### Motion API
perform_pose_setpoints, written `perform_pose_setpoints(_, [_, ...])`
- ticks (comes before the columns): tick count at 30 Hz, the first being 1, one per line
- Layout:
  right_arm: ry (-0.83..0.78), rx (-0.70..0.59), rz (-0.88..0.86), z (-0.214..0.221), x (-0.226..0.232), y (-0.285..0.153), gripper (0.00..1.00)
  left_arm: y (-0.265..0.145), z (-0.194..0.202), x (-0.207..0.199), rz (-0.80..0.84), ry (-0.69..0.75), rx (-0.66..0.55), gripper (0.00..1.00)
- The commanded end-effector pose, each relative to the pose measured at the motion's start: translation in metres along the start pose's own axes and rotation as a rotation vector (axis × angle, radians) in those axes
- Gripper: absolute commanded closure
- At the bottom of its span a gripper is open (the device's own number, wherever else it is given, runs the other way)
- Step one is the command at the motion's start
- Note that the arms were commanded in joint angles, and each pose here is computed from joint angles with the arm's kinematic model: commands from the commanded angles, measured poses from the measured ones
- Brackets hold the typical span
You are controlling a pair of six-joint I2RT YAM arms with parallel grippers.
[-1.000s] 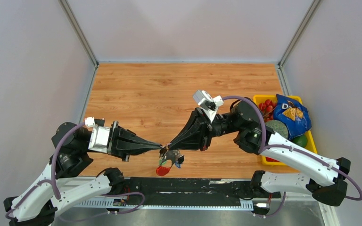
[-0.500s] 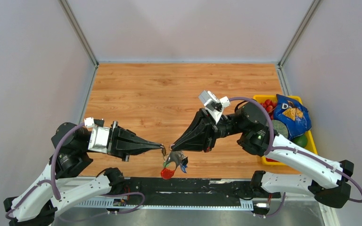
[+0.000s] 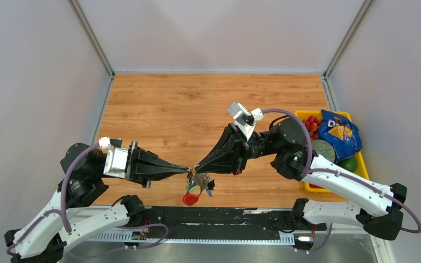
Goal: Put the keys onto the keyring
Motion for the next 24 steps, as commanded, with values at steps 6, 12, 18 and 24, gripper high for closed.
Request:
perform_pose_setpoints(6, [-0.022,-0.064,-0.013,-0.015,0.0019,0.004,1.0,-0.0024,-0.006,-0.0011,-0.01,0.041,-0.037,1.0])
perform_pose_setpoints(12, [-0.013,-0.063,-0.018,-0.0135,0.0011,0.006,1.0,-0.0027,-0.0071,-0.0012,-0.012,0.045,-0.046,1.0])
perform_pose_setpoints(18, [-0.01,-0.062,-0.023,-0.0131,0.0003,0.0078,1.0,-0.0024,-0.0065,-0.0011,-0.01,0.045,-0.045,1.0])
perform_pose_setpoints(24, [-0.013,-0.068,-0.023,-0.0144,0.0014,0.0076,1.0,-0.0034,-0.0059,-0.0011,-0.015,0.046,-0.043,1.0])
Point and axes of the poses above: each gripper's point midway between its finger pads, its own y axis out along the fingers, its own x axis along the line the jaws close on, z = x × y, the point moved 5 cm from there along -y, back along the fingers, and after that the axes turned 14 degrees about -y, right-handed, at the moved point
